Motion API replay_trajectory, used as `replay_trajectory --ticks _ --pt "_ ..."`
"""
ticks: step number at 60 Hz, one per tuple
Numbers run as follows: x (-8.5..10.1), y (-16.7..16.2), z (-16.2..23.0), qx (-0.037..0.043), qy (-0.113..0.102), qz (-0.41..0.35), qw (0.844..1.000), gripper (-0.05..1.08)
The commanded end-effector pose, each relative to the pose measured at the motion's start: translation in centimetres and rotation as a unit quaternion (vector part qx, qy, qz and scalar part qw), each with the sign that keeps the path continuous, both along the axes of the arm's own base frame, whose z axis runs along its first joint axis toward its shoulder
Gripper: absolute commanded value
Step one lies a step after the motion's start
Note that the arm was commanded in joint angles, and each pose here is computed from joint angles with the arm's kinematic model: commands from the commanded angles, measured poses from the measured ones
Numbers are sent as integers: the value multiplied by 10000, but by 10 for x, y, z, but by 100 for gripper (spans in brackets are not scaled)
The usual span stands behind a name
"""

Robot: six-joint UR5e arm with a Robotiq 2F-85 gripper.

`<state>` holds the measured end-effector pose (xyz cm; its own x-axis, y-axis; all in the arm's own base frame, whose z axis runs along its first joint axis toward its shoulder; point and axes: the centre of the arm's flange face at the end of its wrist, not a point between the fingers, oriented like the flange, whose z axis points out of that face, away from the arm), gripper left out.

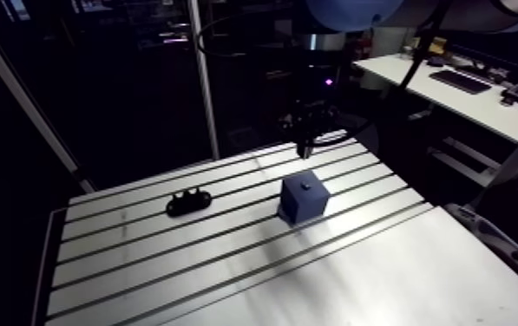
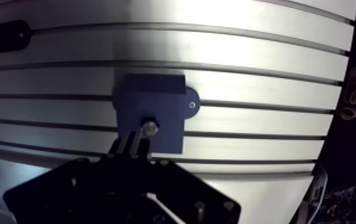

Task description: Pick up the M10 bolt and insert it into the hex recess until seated.

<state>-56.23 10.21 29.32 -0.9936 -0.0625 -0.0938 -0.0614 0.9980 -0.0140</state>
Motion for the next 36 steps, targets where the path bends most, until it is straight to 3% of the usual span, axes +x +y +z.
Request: replay_trajectory --ticks 1,12,23,30,36 --pt "2 -1 -3 5 -1 15 10000 107" --pt "5 -3 -5 -12 -27 64 10000 107" --pt "13 -5 -5 20 -6 87 10000 107" --pt "14 -3 -9 92 175 84 9998 107" --pt "15 -3 -12 106 241 90 9996 107"
